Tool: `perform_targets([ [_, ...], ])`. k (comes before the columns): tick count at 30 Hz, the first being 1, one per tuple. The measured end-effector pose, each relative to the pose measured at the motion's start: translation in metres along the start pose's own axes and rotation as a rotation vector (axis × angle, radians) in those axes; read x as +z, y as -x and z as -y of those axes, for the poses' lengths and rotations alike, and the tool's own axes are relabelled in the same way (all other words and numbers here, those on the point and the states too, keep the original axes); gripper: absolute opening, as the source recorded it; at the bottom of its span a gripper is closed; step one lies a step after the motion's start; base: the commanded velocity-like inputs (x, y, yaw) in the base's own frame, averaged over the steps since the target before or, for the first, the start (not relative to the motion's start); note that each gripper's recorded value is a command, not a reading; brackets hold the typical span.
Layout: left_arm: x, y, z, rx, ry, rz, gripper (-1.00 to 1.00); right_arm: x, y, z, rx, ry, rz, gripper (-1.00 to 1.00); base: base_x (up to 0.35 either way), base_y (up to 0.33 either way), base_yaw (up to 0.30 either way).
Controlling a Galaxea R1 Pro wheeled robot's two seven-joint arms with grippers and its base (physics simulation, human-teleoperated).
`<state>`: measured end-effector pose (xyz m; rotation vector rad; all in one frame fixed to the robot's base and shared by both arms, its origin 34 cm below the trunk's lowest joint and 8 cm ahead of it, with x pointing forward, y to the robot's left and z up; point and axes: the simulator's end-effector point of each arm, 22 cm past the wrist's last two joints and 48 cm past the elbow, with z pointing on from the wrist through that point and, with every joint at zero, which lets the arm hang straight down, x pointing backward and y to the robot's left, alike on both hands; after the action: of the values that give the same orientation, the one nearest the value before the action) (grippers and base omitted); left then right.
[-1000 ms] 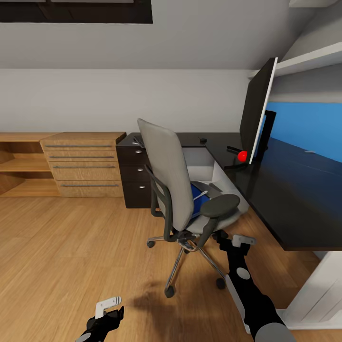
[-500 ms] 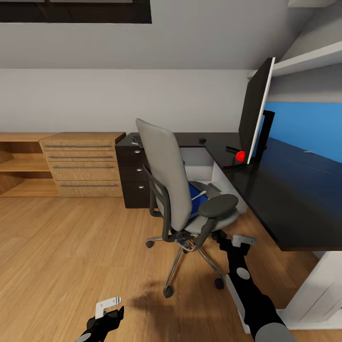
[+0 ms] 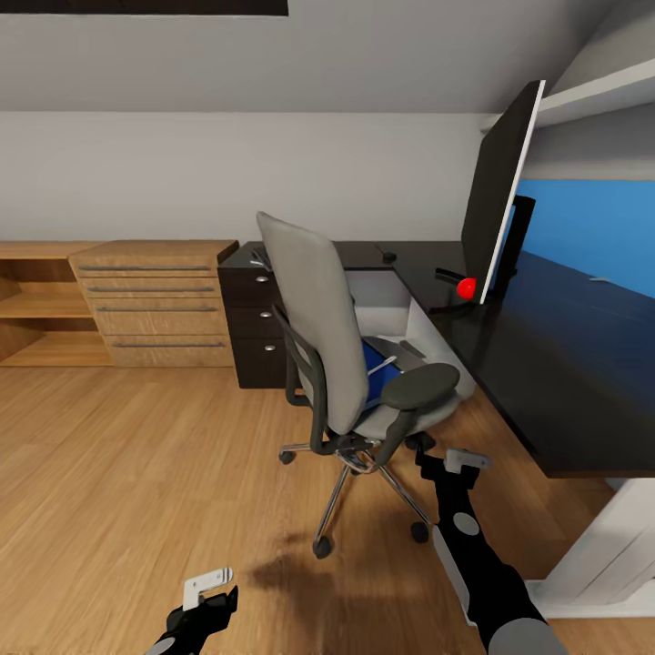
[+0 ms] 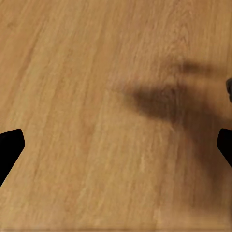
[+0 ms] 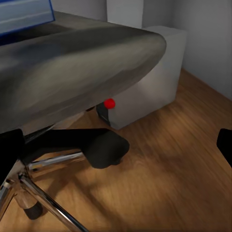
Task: In the bedroom, organize the workspace by keeping the computer under the desk, ensuring the monitor is on the desk, placing the keyboard on the desk next to the monitor, placing the mouse on the desk next to the keyboard, moving the folder from the swivel chair onto the desk next to the mouse, stacking the notebook on top of the folder with the pen on top of the notebook, and positioning the swivel chair next to the desk.
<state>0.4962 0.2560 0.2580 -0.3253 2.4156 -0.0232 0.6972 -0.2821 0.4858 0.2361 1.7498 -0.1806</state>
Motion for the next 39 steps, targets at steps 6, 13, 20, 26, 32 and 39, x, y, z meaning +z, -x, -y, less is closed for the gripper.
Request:
perform_targets([
  [6, 0.0, 0.0, 0.0, 0.0, 0.0, 0.001, 1.0, 0.0, 0.001, 0.003, 0.001, -0.009, 0.002, 1.0, 0.0, 0.0, 0.0],
  [13, 0.0, 0.0, 0.001, 0.0, -0.002, 0.001, 1.0, 0.001, 0.003, 0.01, 0.01, -0.03, 0.01, 1.0, 0.056, -0.009, 0.0],
  [20, 0.0, 0.0, 0.0, 0.0, -0.001, 0.0, 1.0, 0.001, 0.009, 0.014, 0.021, -0.039, 0.037, 1.0, 0.136, -0.035, 0.0],
  [26, 0.0, 0.0, 0.0, 0.0, -0.001, -0.001, 1.0, 0.001, 0.009, 0.014, 0.021, -0.038, 0.041, 1.0, 0.02, -0.005, 0.0],
  [32, 0.0, -0.001, 0.0, 0.0, -0.001, -0.001, 1.0, 0.001, 0.009, 0.012, 0.021, -0.035, 0.041, 1.0, 0.003, -0.001, 0.0],
  [39, 0.0, 0.0, 0.0, 0.0, -0.001, -0.001, 1.0, 0.0, 0.009, 0.008, 0.028, -0.033, 0.039, 1.0, 0.001, 0.0, 0.032],
])
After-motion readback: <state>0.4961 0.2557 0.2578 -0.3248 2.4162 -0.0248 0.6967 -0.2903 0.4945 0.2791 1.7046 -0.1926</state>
